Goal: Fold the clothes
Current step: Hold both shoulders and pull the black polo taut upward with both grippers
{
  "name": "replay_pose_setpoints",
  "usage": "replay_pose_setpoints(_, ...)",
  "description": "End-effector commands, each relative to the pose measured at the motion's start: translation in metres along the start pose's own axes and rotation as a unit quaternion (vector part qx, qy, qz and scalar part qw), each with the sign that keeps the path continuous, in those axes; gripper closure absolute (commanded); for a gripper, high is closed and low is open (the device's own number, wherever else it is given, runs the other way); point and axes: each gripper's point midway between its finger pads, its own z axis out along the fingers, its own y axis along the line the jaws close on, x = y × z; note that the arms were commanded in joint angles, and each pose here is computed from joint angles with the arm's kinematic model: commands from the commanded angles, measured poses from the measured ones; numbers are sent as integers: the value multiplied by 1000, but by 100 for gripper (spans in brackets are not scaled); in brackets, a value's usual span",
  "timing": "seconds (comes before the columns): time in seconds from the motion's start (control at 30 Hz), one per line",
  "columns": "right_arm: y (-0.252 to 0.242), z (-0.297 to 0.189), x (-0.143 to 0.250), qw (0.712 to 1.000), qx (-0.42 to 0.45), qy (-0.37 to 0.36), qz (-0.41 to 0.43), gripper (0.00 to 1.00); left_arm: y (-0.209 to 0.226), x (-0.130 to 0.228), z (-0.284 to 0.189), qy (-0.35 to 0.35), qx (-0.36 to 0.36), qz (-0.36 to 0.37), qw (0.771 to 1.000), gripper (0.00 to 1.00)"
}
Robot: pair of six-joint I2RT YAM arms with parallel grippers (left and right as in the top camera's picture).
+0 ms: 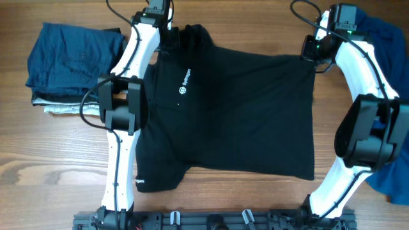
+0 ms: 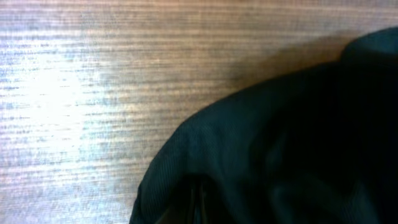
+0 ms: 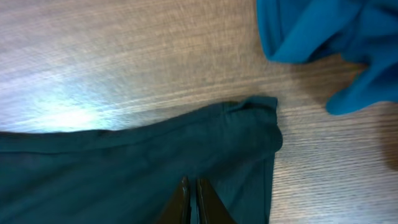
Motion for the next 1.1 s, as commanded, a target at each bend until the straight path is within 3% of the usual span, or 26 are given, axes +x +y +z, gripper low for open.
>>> replay_pose_setpoints(0.0, -14, 33, 26, 999, 27, 44, 8, 95, 37, 25, 46, 30, -57, -35, 997, 96)
replay_pose_setpoints(0.27, -15, 42, 30, 998, 27, 51, 7, 95, 97, 30, 49, 41, -89, -119, 988, 96)
replay_pose_setpoints(0.47, -15, 43, 23, 999, 26, 38, -6, 95, 109, 32, 48, 48, -89, -136, 986, 96)
replay_pose_setpoints(0.67, -4, 43, 7, 999, -6, 6, -37, 95, 85, 22, 40, 38, -54, -125, 990, 96)
replay_pose_setpoints(0.9, 1, 43, 0, 999, -17, -7, -40, 96, 37, -35, -40, -41, 12, -104, 994, 96)
replay_pose_setpoints(1.07, 19, 43, -14, 997, -31, -38, -61, 92, 10, -29, -38, -34, 26, -85, 995, 96)
